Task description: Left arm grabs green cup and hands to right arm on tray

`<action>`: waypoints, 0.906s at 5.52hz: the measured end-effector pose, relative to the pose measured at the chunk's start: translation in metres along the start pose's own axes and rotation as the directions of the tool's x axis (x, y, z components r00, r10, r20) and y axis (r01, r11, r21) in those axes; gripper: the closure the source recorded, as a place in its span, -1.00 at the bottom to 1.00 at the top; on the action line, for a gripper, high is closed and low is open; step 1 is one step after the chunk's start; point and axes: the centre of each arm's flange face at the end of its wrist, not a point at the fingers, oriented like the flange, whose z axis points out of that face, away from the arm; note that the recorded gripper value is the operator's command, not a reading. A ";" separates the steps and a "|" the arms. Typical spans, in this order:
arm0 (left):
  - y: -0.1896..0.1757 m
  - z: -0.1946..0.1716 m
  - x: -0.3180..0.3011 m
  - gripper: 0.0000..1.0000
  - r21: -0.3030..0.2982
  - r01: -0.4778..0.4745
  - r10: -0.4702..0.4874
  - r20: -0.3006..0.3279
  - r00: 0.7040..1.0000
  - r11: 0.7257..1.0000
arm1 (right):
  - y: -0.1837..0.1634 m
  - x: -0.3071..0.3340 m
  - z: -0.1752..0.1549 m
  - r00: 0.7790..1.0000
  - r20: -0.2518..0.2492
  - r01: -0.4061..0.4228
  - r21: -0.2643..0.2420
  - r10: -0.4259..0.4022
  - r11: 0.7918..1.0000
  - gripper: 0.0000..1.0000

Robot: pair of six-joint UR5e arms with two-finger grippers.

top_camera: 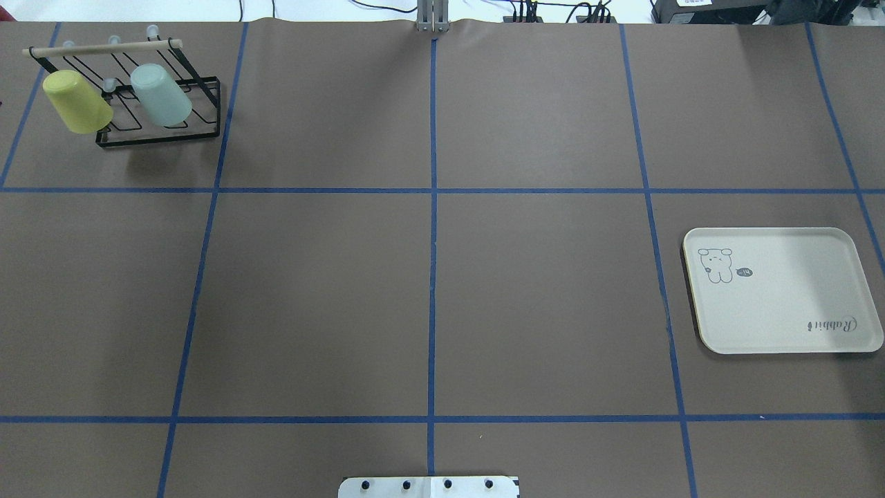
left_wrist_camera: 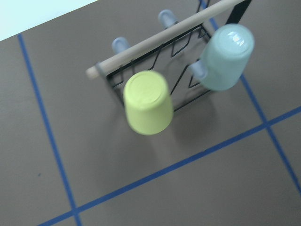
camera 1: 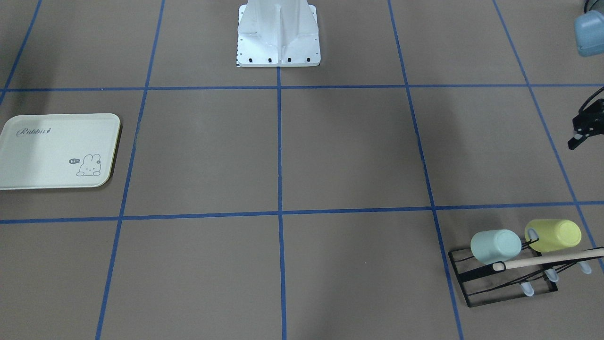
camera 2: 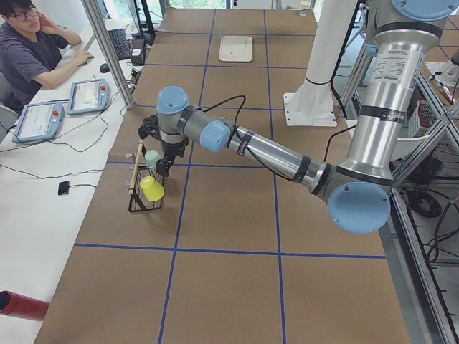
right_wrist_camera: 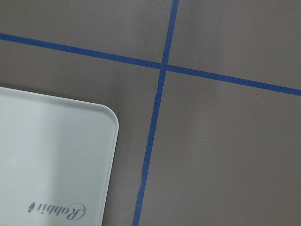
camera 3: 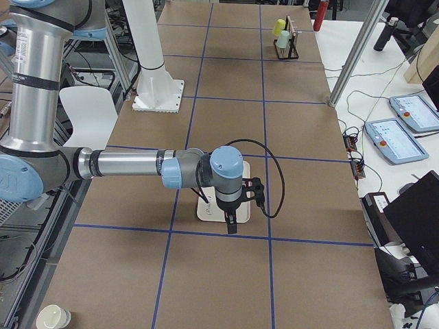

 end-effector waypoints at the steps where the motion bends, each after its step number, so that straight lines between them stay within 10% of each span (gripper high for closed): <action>1: -0.021 0.012 0.017 -1.00 -0.006 0.060 -0.060 -0.013 0.998 0.998 | 0.000 0.000 0.001 1.000 0.000 0.000 -0.002 0.000 1.000 -1.00; 5: -0.051 0.079 0.034 -1.00 0.067 0.063 -0.060 -0.045 0.997 0.996 | -0.001 -0.001 0.003 1.000 0.004 0.002 -0.005 -0.002 1.000 -1.00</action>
